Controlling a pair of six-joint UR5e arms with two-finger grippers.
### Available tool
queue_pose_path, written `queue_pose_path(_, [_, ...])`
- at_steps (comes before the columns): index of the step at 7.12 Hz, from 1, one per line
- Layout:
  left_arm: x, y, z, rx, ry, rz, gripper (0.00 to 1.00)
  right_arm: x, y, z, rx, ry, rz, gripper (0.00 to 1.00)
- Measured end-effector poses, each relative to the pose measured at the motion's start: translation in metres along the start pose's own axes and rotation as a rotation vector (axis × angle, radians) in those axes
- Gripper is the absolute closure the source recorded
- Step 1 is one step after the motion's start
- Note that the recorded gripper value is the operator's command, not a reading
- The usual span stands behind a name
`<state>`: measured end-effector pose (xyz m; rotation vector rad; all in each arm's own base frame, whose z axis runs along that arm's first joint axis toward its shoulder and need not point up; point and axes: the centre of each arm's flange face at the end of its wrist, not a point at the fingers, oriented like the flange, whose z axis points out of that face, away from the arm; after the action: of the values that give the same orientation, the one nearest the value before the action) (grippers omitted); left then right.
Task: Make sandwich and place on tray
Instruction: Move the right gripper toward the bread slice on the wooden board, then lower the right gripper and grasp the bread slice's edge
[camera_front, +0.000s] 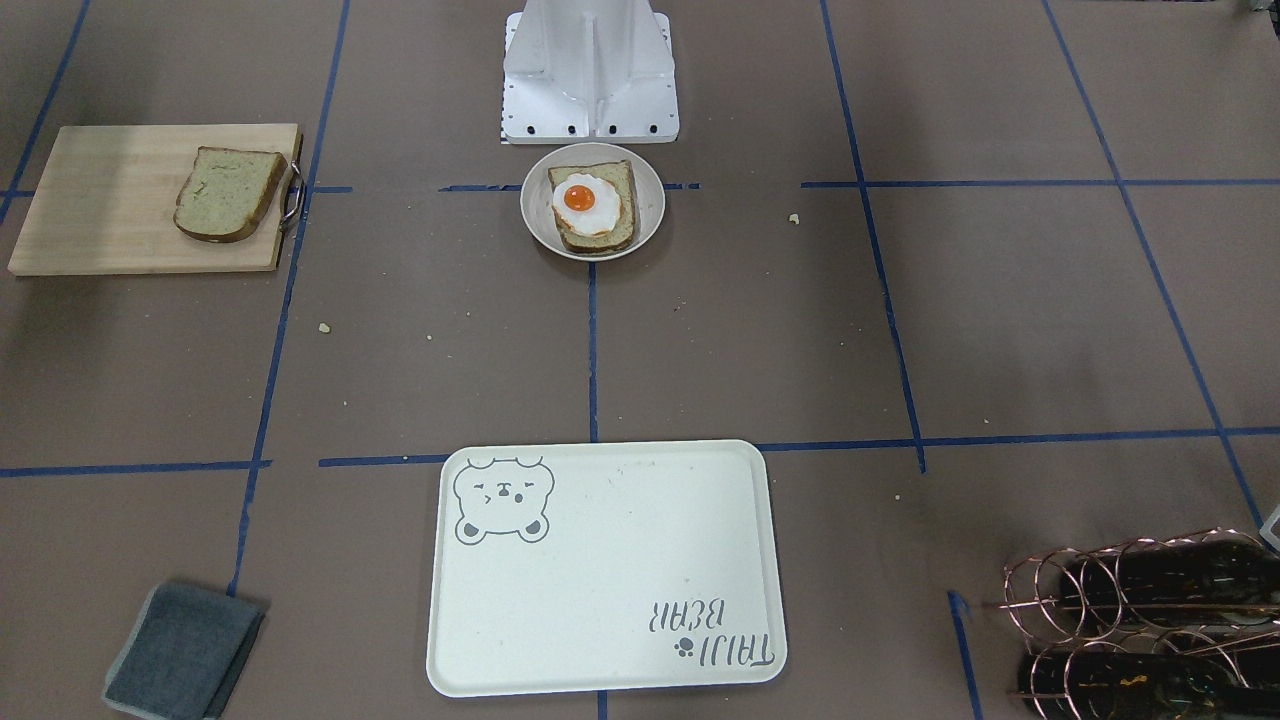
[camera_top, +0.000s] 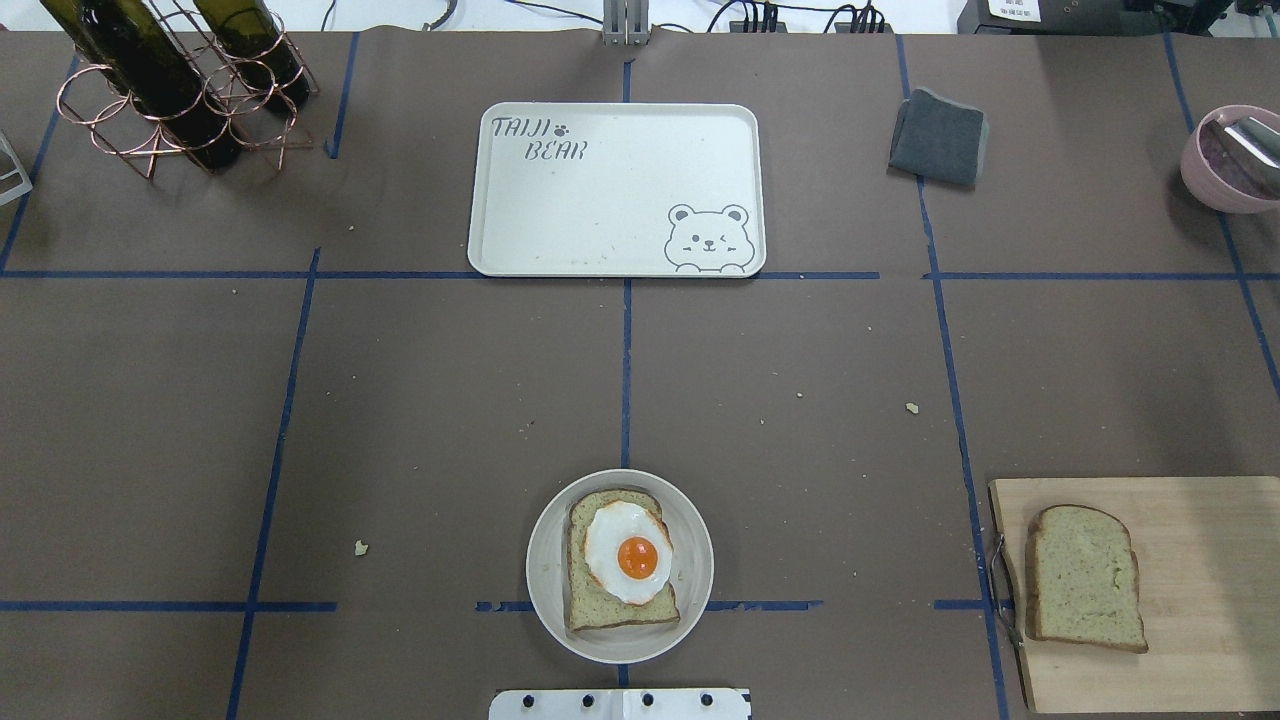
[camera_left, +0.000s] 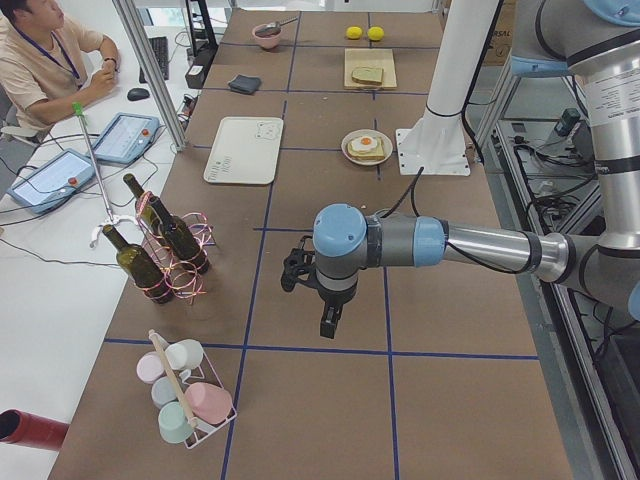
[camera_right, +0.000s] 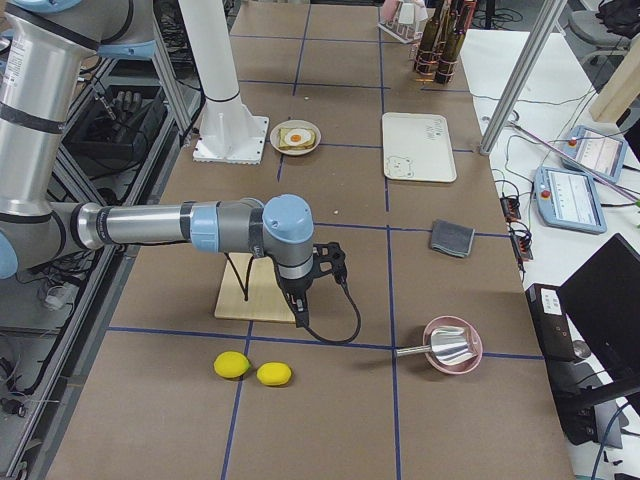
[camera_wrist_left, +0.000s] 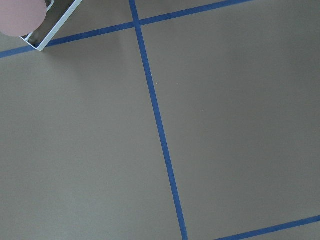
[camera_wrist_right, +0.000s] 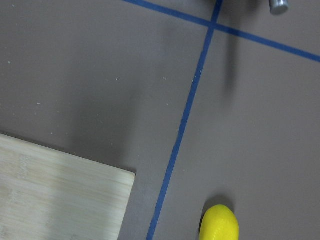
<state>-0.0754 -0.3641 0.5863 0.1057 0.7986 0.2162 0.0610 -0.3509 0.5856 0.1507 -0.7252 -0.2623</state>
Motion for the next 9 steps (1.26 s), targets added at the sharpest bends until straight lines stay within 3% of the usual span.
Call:
queue_pose_path(2, [0.003,-0.005,-0.003,0.012,-0.001,0.012,0.00,-0.043,-0.033,0.005,0.055,-0.039,0.018,0.00])
queue_pose_path(4, [0.005,-0.008,-0.007,0.029,-0.005,0.031,0.00,-0.112,-0.046,0.038,0.099,-0.124,0.168,0.00])
queue_pose_path(6, [0.008,-0.010,-0.010,0.038,-0.008,0.039,0.00,-0.163,-0.024,0.075,0.130,-0.199,0.276,0.01])
queue_pose_path(9, [0.010,-0.010,-0.013,0.044,-0.010,0.045,0.00,-0.203,0.026,0.139,0.179,-0.254,0.370,0.17])
